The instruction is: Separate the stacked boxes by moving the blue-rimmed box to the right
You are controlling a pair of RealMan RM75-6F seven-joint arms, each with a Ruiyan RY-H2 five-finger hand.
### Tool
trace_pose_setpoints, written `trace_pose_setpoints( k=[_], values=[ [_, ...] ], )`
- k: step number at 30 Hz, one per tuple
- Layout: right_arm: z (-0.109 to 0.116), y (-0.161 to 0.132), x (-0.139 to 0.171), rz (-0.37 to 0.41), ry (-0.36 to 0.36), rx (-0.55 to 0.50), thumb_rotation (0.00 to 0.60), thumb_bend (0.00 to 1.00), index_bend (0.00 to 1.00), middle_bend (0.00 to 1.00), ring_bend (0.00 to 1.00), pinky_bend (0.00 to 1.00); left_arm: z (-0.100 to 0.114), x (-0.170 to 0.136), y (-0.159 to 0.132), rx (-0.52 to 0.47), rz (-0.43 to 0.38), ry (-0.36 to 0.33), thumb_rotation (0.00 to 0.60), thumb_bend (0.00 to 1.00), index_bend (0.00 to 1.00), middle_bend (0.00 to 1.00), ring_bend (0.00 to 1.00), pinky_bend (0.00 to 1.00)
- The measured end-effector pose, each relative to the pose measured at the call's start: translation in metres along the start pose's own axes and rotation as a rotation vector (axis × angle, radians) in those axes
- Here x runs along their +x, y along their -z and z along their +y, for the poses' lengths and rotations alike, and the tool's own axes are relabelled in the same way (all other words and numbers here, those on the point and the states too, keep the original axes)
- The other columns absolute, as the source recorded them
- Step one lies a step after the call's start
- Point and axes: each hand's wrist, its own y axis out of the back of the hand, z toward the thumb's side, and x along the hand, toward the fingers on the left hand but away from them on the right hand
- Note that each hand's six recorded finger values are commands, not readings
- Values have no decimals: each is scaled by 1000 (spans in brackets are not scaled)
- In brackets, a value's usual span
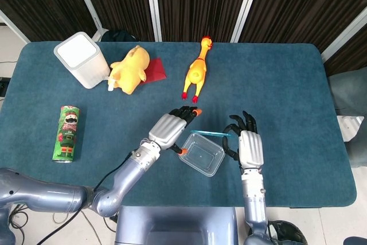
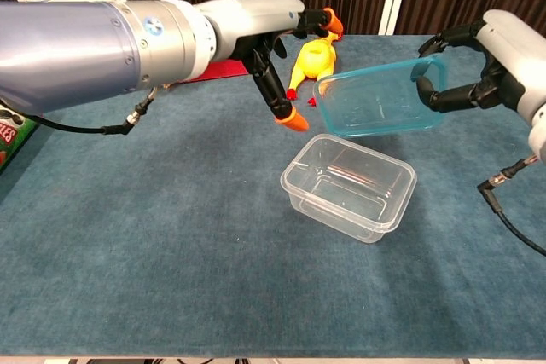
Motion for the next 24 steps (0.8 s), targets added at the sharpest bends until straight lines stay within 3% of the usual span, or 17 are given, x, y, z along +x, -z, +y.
trace_pose_setpoints(
  k=[11,24],
  values=[
    [26,10,-20,-10,65,44,600,566,553,257,10,0,18,-8,10,-25,5,-40,600,47,0,12,0,147],
    [72,45,-40,-48,140,149,600,567,553,257,9,0,41,-28,30,-57,26,-90,600,47,0,12,0,146]
  ],
)
